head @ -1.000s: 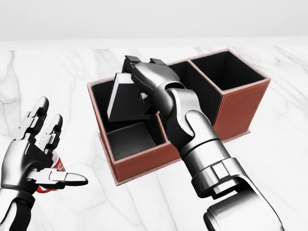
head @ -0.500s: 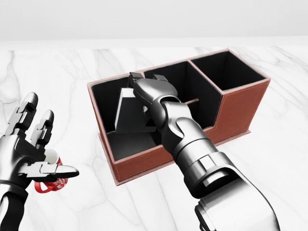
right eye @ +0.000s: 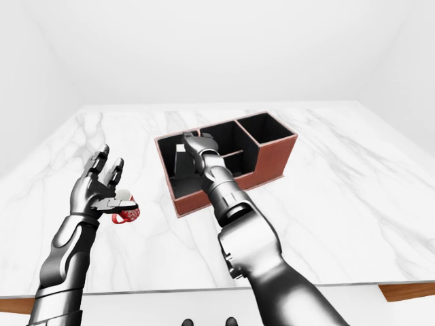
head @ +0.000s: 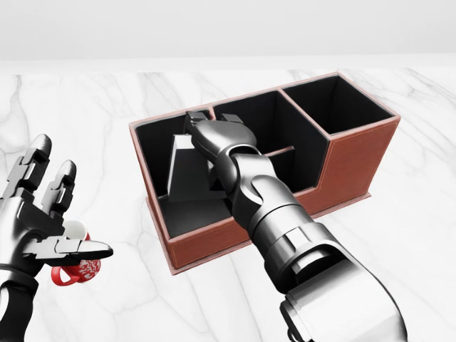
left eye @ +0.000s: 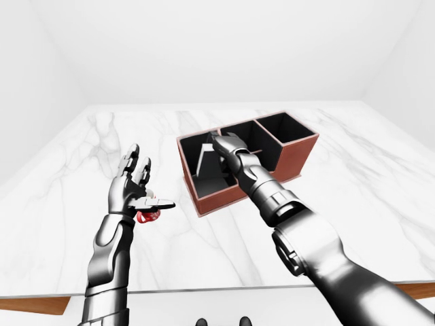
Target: Pick up the book and place it in the left compartment of the caddy.
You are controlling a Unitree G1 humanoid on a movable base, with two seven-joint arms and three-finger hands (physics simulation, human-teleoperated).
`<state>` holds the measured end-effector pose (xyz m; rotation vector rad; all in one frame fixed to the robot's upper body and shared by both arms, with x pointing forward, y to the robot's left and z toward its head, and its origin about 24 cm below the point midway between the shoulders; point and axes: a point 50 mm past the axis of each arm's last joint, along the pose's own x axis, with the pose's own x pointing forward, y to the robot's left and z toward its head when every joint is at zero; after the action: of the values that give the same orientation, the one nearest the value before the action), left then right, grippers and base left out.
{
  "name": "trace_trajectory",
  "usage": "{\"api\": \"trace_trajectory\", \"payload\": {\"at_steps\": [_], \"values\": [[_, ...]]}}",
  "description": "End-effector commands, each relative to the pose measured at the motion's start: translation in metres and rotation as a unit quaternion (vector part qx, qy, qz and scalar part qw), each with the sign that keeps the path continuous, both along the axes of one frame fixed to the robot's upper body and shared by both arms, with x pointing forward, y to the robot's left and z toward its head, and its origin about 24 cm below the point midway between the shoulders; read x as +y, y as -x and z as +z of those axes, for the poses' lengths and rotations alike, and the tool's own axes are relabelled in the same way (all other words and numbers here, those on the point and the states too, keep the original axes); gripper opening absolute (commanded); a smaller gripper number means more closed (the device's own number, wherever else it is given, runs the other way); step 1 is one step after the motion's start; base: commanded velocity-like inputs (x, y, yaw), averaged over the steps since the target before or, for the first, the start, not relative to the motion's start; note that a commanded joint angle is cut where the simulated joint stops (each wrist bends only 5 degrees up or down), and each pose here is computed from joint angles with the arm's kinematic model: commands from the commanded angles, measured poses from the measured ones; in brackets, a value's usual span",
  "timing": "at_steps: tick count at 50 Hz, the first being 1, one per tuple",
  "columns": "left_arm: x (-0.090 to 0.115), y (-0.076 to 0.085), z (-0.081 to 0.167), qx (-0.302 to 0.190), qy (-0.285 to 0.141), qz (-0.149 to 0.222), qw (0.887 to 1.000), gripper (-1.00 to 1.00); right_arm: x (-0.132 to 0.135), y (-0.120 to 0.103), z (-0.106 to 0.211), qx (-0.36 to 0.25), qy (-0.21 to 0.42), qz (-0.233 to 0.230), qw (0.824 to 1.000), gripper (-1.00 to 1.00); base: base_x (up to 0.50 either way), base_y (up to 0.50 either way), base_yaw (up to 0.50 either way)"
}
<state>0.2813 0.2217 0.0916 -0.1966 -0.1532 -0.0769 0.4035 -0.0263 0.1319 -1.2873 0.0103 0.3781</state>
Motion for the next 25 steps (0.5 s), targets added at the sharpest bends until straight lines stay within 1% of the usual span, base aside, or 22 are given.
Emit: {"api": "trace_trajectory", "payload": {"at_steps": [1,9,25], "values": [[0.0,-0.001,0.0,0.001,0.001,-0.001,1.0,1.0,0.01,-0.001,0.016,-0.034,-0.003,0.01,0.999,-1.0,0.0,0.0,0.0],[0.0,0.002,0.003,-0.007,0.001,0.0,1.0,1.0,0.018,0.001,0.02,-0.039,-0.011,0.019,0.999,-1.0,0.0,0.0,0.0],[0.001,0.002,0.004,-0.009,0.002,0.0,1.0,1.0,0.011,0.004,-0.003,-0.022,0.01,0.01,1.0,-1.0,0.0,0.0,0.0]]}}
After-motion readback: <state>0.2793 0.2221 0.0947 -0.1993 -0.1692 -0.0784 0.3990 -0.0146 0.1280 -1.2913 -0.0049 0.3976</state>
